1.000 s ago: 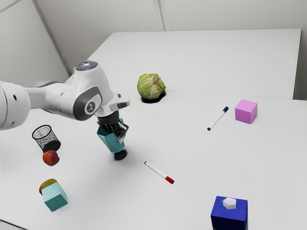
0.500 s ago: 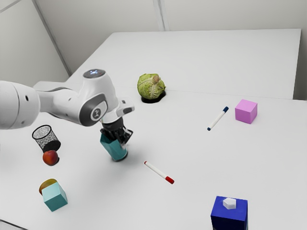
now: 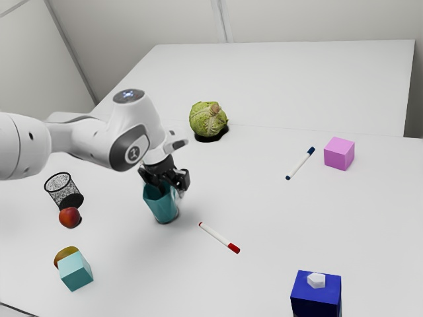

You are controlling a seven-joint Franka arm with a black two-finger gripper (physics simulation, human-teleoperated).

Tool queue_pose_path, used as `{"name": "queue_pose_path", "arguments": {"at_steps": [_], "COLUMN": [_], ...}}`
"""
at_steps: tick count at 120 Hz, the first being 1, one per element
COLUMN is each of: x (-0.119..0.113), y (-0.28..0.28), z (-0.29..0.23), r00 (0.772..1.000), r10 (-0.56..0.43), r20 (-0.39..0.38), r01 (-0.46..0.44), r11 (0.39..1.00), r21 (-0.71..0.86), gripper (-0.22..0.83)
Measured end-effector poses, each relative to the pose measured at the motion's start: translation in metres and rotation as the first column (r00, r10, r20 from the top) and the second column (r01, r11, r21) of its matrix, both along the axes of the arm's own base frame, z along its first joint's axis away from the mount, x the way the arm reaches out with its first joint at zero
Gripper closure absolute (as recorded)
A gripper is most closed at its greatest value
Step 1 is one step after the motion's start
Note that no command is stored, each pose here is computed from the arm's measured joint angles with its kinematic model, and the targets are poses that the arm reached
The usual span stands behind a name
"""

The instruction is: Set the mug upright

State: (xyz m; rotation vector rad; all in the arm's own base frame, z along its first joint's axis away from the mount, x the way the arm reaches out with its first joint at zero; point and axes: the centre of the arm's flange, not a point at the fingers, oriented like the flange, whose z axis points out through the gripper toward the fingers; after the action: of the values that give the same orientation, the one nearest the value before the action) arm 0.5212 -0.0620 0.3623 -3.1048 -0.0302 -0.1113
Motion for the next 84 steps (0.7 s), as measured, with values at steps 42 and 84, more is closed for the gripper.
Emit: {"name": "queue_pose_path", "arguments": {"at_steps": [42,84], "x": [0.006,0.022], "y": [-0.002,-0.006], "z": [0.096,0.193], "r00": [0.994,0.999], "r10": [0.015,0.033], "r20": [0.107,0.029], "r01": [-0.015,-0.033], "r11": [1.0,0.999], "r21": [-0.003,-0.008], "gripper": [0.07,0.03]}}
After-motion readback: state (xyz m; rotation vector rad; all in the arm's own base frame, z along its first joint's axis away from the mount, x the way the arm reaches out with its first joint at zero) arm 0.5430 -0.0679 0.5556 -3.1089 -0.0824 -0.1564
